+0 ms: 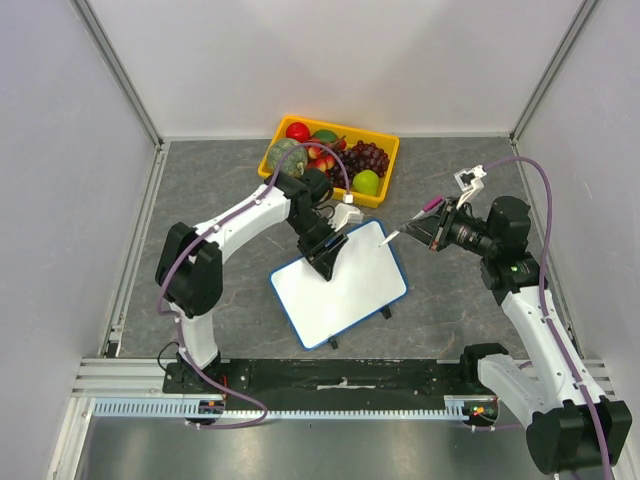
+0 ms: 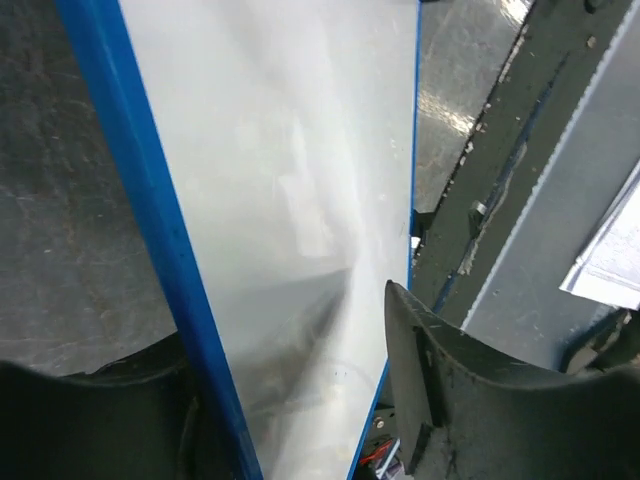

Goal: Write a sentence on the whiteboard
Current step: Adjust the whiteboard on the whiteboard stand, then hold the whiteboard at the corner of the board.

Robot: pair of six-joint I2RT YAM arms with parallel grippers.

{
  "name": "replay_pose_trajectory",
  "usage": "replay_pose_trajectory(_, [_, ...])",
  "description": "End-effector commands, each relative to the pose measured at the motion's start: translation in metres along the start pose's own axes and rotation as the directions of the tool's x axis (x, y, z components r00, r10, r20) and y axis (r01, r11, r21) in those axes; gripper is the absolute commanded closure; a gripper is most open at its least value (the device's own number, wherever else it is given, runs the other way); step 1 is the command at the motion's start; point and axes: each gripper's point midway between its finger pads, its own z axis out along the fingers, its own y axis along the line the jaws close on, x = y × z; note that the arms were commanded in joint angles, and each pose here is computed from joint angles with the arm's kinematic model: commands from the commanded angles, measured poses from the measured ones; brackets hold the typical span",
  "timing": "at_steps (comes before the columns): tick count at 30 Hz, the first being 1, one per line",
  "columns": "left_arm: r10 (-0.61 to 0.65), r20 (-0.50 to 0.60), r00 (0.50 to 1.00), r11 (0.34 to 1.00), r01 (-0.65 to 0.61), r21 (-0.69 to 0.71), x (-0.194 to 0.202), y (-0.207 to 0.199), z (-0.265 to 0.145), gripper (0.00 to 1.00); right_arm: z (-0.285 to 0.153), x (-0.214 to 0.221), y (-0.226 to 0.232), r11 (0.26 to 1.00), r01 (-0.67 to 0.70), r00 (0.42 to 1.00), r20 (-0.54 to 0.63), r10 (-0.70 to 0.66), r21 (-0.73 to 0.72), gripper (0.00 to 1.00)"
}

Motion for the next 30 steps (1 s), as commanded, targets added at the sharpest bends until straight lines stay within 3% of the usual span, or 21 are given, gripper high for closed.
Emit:
replay_pose_trajectory(1, [0.092,0.080,0.993,0.988,-0.081,-0.134,-0.031,0.011,-0.020,0.39,-0.002,-0.007,0.009,0.999,0.026,0.999,0.023,-0.026,-0.037,1.00])
replay_pose_trajectory(5, [0.114,0.197,0.974,0.933,-0.037,-0.357,-0.052,0.025,-0.059,0.36,-0.002,-0.006,0.009,0.999,0.024,1.000,0.020,-0.023,-0.041,1.00])
replay_pose_trajectory(9, [0.070,0.343,0.937,0.801,0.152,-0.579,-0.054,0.040,-0.112,0.28,-0.002,-0.008,0.011,0.999,0.030,0.999,0.023,-0.029,-0.044,1.00])
replay_pose_trajectory(12, [0.047,0.471,0.881,0.717,0.298,-0.630,-0.042,0.037,-0.144,0.23,-0.002,-0.008,0.011,0.999,0.036,0.999,0.025,-0.035,-0.041,1.00])
replay_pose_trajectory(15, [0.012,0.587,0.809,0.700,0.413,-0.583,-0.020,0.026,-0.156,0.15,-0.001,-0.008,0.007,0.999,0.033,0.999,0.022,-0.032,-0.022,1.00])
replay_pose_trajectory(19, [-0.053,0.694,0.718,0.762,0.478,-0.436,0.006,0.005,-0.161,0.11,0.003,-0.006,-0.004,1.000,0.026,1.000,0.002,-0.026,0.010,1.00])
replay_pose_trajectory(24, [-0.190,0.749,0.634,0.813,0.529,-0.242,0.035,-0.008,-0.153,0.11,0.011,-0.005,-0.009,0.996,0.061,0.998,-0.012,-0.060,0.064,1.00])
replay_pose_trajectory(30, [-0.319,0.783,0.534,0.811,0.582,-0.067,0.059,-0.009,-0.141,0.10,0.043,0.003,0.019,0.986,0.143,0.989,-0.054,-0.139,0.082,1.00])
